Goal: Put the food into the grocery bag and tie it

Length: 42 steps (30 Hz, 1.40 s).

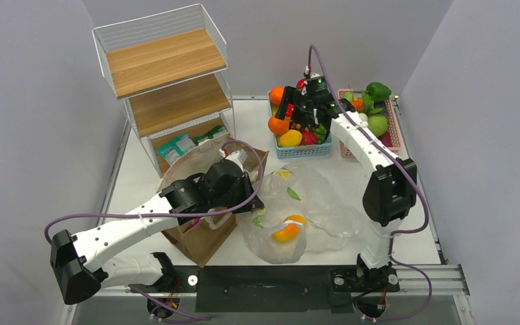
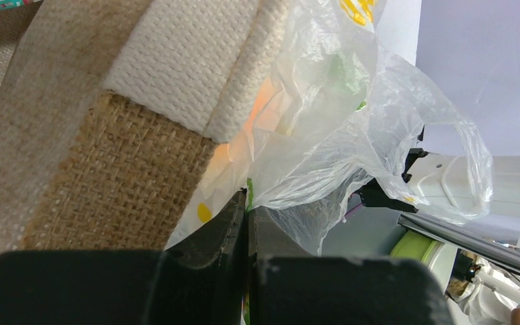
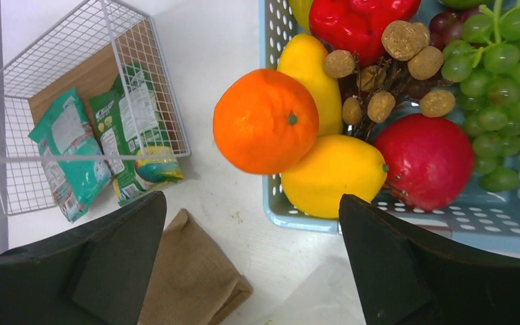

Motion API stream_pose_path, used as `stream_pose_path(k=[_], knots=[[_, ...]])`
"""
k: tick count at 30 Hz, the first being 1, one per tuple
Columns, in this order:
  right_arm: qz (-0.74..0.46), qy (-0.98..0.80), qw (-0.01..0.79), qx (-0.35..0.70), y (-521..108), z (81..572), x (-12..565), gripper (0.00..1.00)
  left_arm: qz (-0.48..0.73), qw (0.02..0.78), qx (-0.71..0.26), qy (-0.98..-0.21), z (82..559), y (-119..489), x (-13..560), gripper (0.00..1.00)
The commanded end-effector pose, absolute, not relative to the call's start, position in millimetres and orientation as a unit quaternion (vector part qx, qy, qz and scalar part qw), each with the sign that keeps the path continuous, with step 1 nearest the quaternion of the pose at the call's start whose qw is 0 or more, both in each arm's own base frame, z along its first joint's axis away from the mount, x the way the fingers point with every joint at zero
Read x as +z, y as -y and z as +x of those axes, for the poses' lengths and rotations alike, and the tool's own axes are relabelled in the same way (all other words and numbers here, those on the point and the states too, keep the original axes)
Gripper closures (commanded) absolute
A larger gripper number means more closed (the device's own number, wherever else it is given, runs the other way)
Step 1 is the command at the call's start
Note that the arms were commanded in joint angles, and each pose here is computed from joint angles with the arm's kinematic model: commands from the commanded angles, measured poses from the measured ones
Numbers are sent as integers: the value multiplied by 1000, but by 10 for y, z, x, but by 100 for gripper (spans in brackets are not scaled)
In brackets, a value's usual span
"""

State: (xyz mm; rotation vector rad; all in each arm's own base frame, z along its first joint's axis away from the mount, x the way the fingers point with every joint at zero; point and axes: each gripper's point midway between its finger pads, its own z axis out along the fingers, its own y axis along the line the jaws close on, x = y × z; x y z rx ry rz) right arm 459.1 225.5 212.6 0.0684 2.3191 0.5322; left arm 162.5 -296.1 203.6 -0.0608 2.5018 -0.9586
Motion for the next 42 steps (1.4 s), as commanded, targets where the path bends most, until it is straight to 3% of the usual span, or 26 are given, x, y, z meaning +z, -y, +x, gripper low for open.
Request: stream_pose_path(k=[1,28,31,35,42], knots=[[47,-877,397,265,-2376,4862,2361,5,-16,236,-356,-904,1654,3022,2144,100],[73,-893,339,285,-2461,5168,1615,3,-17,233,-352,-907,1683,3065,2091,100],[71,-894,336,289,-2477,5165,1590,7,-18,232,-352,-907,1678,3060,2088,100],[68,-892,333,298,-2515,5154,1604,23,-19,232,-351,-907,1681,3057,2072,100],[67,-887,327,319,-2582,5129,1605,40,-20,232,-353,-906,1687,3073,2078,100]])
